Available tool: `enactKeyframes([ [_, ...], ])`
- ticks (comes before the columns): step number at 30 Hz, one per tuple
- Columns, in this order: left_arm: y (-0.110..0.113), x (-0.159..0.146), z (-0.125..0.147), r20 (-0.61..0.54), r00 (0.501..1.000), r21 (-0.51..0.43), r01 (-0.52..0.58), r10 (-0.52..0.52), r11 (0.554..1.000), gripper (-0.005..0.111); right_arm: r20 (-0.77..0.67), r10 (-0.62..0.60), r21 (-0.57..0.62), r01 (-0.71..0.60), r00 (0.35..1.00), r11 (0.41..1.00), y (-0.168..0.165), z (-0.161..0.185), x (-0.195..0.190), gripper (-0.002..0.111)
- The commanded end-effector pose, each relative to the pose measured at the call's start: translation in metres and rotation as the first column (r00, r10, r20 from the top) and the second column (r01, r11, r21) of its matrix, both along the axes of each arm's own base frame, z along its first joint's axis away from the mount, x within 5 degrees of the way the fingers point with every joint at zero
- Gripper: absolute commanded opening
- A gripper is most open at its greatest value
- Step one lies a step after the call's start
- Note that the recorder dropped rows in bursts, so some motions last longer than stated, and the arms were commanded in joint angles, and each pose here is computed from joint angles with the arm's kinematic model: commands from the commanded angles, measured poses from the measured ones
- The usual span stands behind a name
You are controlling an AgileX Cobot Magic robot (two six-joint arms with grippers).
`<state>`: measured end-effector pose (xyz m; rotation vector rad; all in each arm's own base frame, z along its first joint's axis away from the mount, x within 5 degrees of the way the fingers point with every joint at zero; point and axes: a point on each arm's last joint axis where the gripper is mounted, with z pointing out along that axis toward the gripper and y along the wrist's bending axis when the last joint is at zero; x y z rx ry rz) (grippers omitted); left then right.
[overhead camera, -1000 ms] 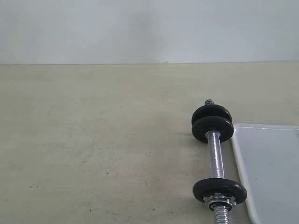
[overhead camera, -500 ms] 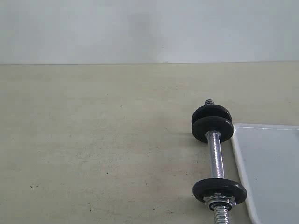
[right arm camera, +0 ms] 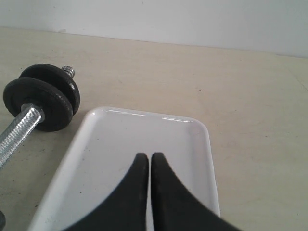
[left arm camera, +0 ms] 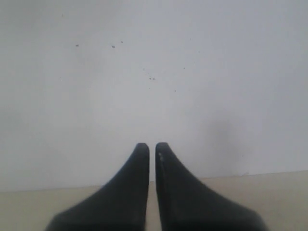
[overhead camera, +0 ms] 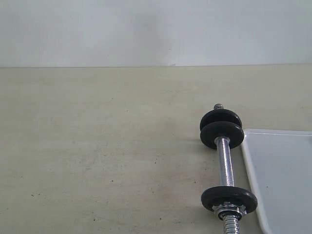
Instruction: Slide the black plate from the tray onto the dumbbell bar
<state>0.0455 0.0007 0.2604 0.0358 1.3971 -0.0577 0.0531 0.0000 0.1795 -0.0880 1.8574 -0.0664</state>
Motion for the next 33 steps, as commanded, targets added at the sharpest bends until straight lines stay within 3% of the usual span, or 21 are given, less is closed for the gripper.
enactKeyframes([
  [1, 0.003, 0.002, -0.011, -0.062, 0.997, -0.013, -0.041, 0.040, 0.999, 0.004, 0.010, -0.006, -0.005, 0.006, 1.000, 1.000, 0.000, 0.001, 0.000, 0.000],
  [11, 0.005, 0.008, -0.036, -0.150, 0.987, -0.002, -0.062, 0.061, 0.998, 0.004, 0.026, -0.007, -0.003, 0.007, 1.000, 1.000, 0.000, 0.002, 0.000, 0.000],
  [13, 0.003, 0.009, -0.042, -0.182, 0.983, -0.082, -0.051, 0.035, 0.995, 0.004, 0.026, -0.007, -0.003, 0.007, 1.000, 1.000, 0.000, 0.002, 0.000, 0.000],
  [16, 0.000, 0.009, -0.049, -0.233, 0.971, -0.339, -0.033, -0.050, 0.940, 0.004, 0.026, -0.008, -0.001, 0.008, 1.000, 1.000, 0.000, 0.002, 0.000, 0.000],
  [22, -0.004, 0.008, -0.054, -0.280, 0.951, -0.533, -0.045, -0.127, 0.845, 0.004, 0.026, -0.008, -0.001, 0.008, 1.000, 1.000, 0.000, 0.002, 0.000, 0.000],
  [33, -0.005, 0.008, -0.055, -0.286, 0.945, -0.597, -0.047, -0.158, 0.801, 0.004, 0.026, -0.008, -0.001, 0.008, 1.000, 1.000, 0.000, 0.002, 0.000, 0.000],
])
